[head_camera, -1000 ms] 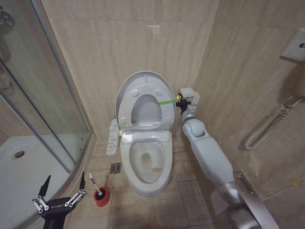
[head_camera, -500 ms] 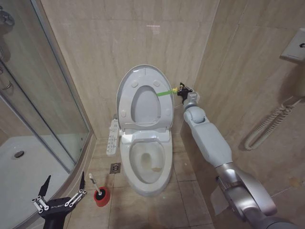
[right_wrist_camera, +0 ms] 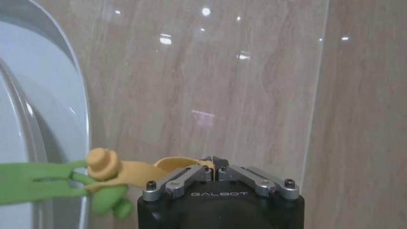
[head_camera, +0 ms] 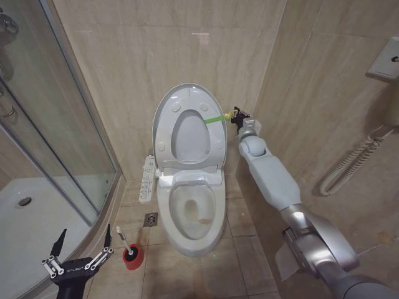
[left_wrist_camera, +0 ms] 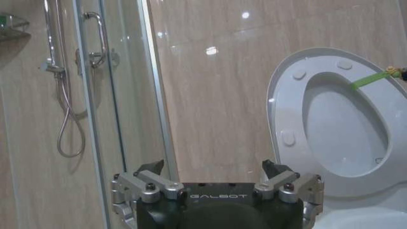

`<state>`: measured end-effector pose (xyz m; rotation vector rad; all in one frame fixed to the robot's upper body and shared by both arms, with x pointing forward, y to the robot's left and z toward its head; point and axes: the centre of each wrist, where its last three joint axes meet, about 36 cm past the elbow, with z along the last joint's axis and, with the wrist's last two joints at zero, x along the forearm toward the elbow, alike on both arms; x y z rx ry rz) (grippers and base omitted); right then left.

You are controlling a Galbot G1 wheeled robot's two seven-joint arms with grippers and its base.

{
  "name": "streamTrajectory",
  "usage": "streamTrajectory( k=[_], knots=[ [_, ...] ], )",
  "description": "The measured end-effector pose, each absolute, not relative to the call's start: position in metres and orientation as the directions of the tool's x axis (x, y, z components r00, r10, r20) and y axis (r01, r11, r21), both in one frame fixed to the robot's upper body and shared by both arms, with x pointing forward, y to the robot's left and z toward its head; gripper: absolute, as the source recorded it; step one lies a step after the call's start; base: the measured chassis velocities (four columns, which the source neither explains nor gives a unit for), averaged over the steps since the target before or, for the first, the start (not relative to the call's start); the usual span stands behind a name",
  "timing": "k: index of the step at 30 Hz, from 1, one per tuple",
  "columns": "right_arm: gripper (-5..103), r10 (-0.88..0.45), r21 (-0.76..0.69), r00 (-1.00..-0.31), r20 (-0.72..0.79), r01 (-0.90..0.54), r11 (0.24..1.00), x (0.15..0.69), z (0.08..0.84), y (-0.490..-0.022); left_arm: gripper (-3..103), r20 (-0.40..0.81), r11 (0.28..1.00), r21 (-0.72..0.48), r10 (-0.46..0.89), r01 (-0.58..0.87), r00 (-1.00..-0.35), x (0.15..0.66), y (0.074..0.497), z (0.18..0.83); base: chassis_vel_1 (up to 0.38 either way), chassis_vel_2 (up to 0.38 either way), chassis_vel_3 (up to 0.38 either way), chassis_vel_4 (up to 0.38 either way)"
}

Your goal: Open the toilet lid, clean the toilet bowl with a toilet brush, close the toilet lid, and flush.

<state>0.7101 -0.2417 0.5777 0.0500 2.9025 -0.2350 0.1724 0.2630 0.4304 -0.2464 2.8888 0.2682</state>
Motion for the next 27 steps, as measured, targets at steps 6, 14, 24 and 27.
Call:
streamTrajectory(
  k=[6, 14, 24, 27],
  knots=[
    [1, 0.02, -0.158, -0.973, -0.232, 0.058, 0.986, 0.714, 0.584, -0.233, 100, -0.241, 0.969, 0.161, -0.145, -0.187, -0.96, 0.172, 0.263, 0.43, 0.0, 0.0, 0.0, 0.0],
    [1, 0.021, -0.185, -0.969, -0.245, 0.068, 0.98, 0.687, 0.587, -0.248, 100, -0.241, 0.969, 0.161, -0.145, -0.187, -0.96, 0.172, 0.263, 0.43, 0.0, 0.0, 0.0, 0.0],
    [-2, 0.001, -0.198, -0.971, -0.24, 0.05, 0.979, 0.656, 0.578, -0.245, 100, -0.242, 0.969, 0.161, -0.145, -0.187, -0.96, 0.172, 0.263, 0.43, 0.0, 0.0, 0.0, 0.0],
    [22, -0.008, -0.198, -0.972, -0.234, 0.04, 0.979, 0.65, 0.573, -0.239, 100, -0.242, 0.969, 0.161, -0.145, -0.187, -0.96, 0.172, 0.263, 0.43, 0.0, 0.0, 0.0, 0.0]
  ],
)
